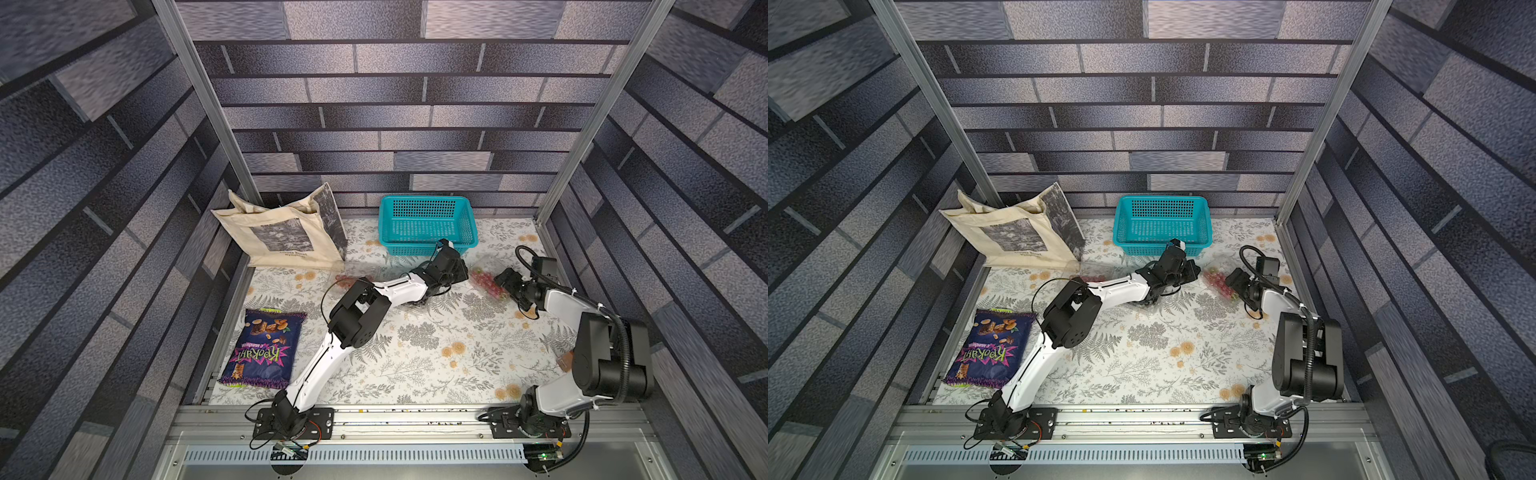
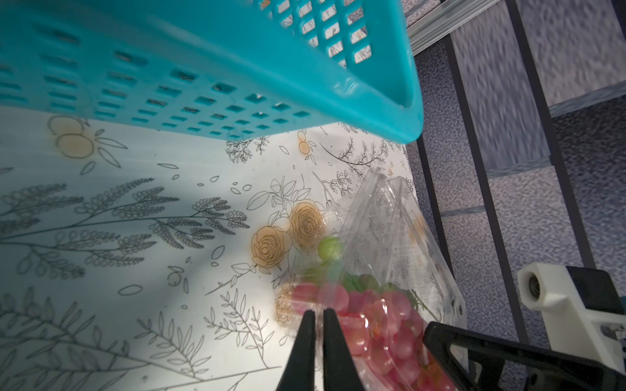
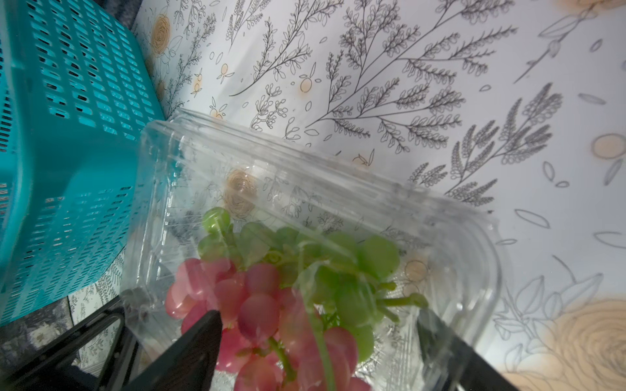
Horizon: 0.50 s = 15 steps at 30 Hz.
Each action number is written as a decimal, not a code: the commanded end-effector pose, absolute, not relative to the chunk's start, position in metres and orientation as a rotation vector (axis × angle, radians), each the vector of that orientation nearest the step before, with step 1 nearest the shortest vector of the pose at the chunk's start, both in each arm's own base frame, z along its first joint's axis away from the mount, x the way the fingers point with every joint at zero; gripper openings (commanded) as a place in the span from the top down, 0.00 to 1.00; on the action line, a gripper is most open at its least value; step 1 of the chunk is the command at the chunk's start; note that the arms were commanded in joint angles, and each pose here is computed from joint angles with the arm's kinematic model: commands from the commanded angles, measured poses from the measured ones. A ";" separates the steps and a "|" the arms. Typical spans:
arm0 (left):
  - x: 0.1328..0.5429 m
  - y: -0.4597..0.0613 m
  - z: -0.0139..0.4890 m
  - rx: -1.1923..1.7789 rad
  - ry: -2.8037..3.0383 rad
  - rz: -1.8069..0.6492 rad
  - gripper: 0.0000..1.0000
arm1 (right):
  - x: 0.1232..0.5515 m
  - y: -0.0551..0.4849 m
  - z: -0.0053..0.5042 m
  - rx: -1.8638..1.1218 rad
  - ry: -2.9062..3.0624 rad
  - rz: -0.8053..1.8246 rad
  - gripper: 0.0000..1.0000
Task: Pack grapes into containers
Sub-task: Close the packing box at the center of the board, then adjust the packing box at the center of the board.
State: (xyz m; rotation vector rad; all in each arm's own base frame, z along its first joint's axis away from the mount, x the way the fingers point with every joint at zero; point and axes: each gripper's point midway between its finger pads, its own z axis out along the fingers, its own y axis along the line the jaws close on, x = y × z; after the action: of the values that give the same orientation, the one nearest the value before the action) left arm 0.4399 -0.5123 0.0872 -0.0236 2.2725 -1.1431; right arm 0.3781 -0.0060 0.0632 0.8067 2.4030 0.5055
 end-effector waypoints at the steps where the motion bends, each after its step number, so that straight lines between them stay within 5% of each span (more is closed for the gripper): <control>1: 0.422 -0.516 0.075 0.024 2.322 -1.113 0.85 | 0.362 -0.003 0.045 0.813 2.501 0.461 0.09; 10: 0.442 -0.489 0.131 0.081 2.216 -1.036 0.51 | 0.365 -0.002 0.074 0.788 2.451 0.473 0.05; 13: 0.443 -0.481 0.156 0.115 2.178 -1.015 0.29 | 0.363 -0.005 0.085 0.777 2.439 0.452 0.03; 15: 0.442 -0.479 0.170 0.137 2.159 -1.007 0.00 | 0.362 -0.006 0.092 0.777 2.429 0.446 0.02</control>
State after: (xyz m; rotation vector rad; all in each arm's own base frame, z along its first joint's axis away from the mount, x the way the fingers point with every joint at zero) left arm 0.4405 -0.4878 0.1022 0.0803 2.2694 -1.0046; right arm 0.3658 -0.0053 0.0777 0.7965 2.4228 0.4799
